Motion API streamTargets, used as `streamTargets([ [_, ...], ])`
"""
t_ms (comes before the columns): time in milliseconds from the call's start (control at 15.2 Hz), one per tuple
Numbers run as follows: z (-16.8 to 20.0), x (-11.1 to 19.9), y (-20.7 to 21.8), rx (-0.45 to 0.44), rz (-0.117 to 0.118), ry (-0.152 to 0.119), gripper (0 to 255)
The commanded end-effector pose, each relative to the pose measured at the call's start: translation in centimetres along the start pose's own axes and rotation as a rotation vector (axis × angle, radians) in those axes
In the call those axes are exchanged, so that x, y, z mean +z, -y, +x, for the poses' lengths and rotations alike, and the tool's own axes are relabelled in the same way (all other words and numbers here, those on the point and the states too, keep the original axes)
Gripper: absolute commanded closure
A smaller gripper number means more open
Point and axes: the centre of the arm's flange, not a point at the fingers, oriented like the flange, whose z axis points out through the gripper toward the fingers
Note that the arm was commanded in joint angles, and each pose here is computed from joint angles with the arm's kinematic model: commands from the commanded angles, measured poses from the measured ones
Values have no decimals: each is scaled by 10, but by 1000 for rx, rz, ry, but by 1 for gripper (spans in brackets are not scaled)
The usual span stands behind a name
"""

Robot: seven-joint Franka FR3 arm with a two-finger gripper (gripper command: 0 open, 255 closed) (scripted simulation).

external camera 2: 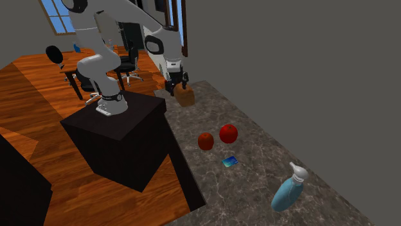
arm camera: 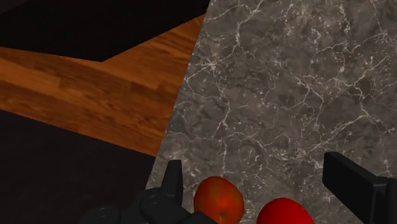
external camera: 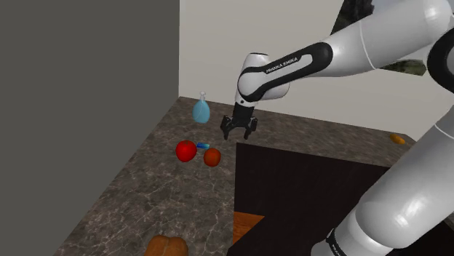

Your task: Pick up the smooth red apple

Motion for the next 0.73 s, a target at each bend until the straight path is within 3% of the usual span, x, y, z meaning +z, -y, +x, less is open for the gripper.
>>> streamTargets([
  [0, 19, 19, 3, 34, 6, -6, 0],
  [660, 117, 102, 5, 195, 31, -33, 0],
])
